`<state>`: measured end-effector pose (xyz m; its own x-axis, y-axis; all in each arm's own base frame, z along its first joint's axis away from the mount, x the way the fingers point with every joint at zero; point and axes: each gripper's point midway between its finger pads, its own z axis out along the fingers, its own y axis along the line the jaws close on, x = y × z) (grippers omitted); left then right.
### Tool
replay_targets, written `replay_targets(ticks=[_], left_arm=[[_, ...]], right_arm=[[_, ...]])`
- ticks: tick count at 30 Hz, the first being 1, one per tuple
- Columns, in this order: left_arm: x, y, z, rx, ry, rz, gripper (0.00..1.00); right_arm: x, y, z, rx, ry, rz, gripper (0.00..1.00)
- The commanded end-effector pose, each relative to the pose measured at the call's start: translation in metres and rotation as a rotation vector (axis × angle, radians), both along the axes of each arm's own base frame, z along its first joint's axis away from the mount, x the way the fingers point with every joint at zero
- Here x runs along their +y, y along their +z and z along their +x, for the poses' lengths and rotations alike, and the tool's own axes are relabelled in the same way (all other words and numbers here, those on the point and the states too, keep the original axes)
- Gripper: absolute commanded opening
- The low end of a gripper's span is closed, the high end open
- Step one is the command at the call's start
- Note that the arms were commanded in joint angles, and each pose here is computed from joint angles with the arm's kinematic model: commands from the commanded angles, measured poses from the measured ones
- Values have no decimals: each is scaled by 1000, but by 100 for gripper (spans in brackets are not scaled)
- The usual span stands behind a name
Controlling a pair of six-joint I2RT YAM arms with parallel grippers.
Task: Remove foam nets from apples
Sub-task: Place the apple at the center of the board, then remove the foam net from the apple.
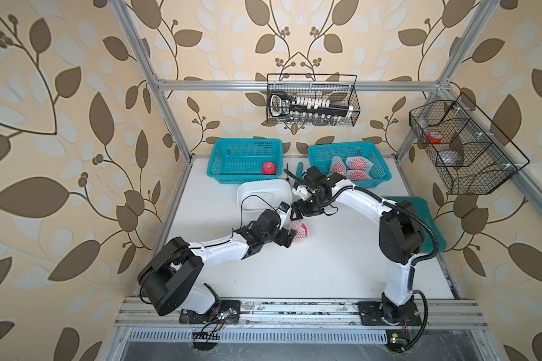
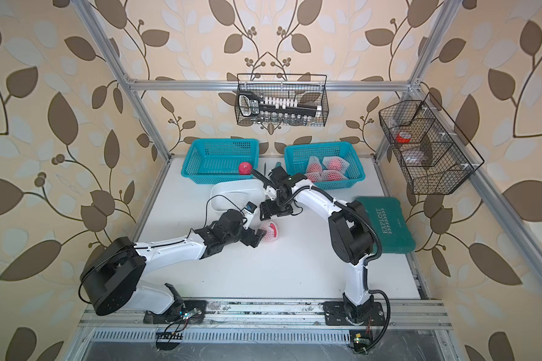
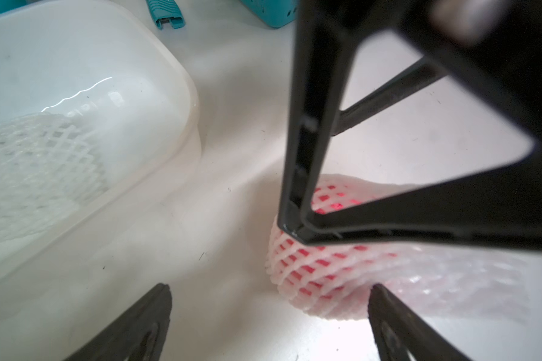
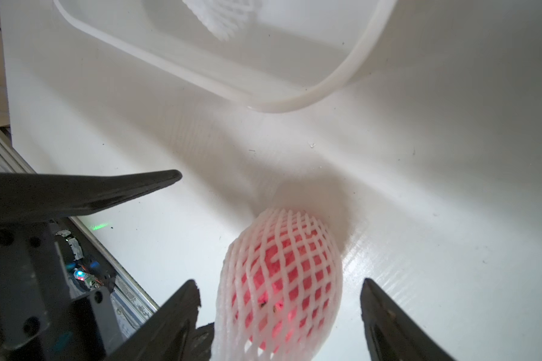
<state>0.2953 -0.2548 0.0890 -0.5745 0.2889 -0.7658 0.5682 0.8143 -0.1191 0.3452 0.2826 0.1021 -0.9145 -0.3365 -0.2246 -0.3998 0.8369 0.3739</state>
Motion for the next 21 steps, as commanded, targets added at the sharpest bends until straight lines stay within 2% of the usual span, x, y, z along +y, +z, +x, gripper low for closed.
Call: replay_targets(ticks=[1, 6, 11, 14, 21], left_arm=[[0, 1, 11, -20, 38, 14, 99], [6, 4, 14, -33, 68, 15, 99], [9, 0, 12, -31, 69, 26, 99], [11, 14, 13, -66, 80, 2, 99], [13, 53, 5, -128, 57, -64, 99]], right_arm=[[5, 32, 3, -98, 15, 60, 81], [-8, 69, -10, -278, 1, 159, 83], [-18, 71, -47, -333, -7, 290, 85], [-21, 63, -58, -327, -9, 303, 85], [-16, 43, -58, -331, 23, 241, 86]])
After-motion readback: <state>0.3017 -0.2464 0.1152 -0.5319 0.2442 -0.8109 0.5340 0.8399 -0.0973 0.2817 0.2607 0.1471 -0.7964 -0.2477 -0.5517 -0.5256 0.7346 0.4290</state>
